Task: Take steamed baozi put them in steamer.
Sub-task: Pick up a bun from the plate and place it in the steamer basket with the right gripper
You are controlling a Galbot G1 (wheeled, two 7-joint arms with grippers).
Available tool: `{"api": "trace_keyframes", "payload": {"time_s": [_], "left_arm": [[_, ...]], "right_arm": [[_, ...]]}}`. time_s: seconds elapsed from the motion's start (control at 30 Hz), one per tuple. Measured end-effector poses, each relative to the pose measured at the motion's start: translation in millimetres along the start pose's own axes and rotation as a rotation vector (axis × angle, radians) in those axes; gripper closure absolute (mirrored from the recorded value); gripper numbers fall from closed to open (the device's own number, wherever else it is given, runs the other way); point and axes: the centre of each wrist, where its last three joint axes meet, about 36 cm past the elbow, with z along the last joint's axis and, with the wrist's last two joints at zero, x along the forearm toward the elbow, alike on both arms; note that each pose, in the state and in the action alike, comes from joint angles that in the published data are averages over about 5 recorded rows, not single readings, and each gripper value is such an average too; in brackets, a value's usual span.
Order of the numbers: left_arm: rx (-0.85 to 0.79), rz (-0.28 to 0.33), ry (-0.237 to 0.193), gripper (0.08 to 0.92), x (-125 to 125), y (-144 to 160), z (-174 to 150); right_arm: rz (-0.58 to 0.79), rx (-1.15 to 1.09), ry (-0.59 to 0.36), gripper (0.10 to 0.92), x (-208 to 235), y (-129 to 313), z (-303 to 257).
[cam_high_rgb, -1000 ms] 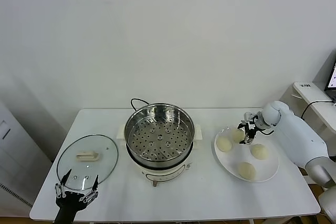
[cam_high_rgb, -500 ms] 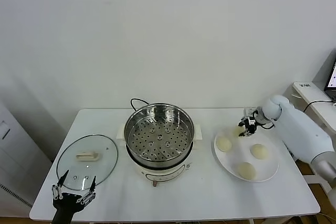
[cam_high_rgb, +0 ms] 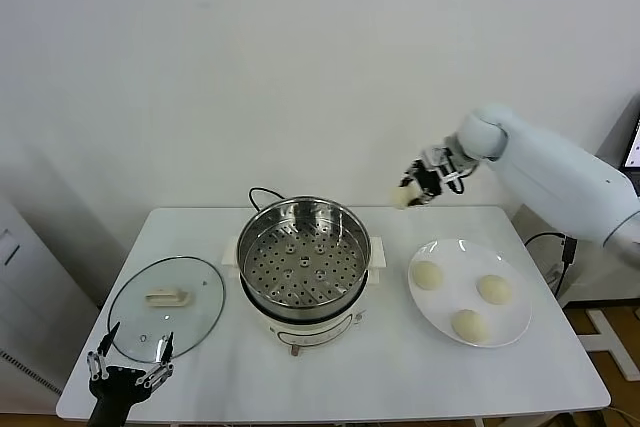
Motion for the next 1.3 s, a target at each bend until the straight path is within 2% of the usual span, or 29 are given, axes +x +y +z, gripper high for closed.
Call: {"api": "trace_keyframes", "payload": {"time_s": [0.47,0.97,1.1,1.3], "left_arm": [[-0.003,-0.004,-0.016,0.177,4,3,-7],[0.004,-0.023,-0.021,0.177,7,10,-5],[0.007,-0.025,-0.026,0.177,6,10,-7],[0.009,-0.025,-0.026,0.177,6,10,-7]], "right_arm": [[-0.076,0.520,-0.058,0.582,-48,-56,-102],[-0.104,0.727,-0.075,0.539,-109,-62,-126],[-0.101,0.744,-0.078,0.472,-118,-62,-128],[-0.094,0.750,-0.082,0.291,-118,-63,-128]]}}
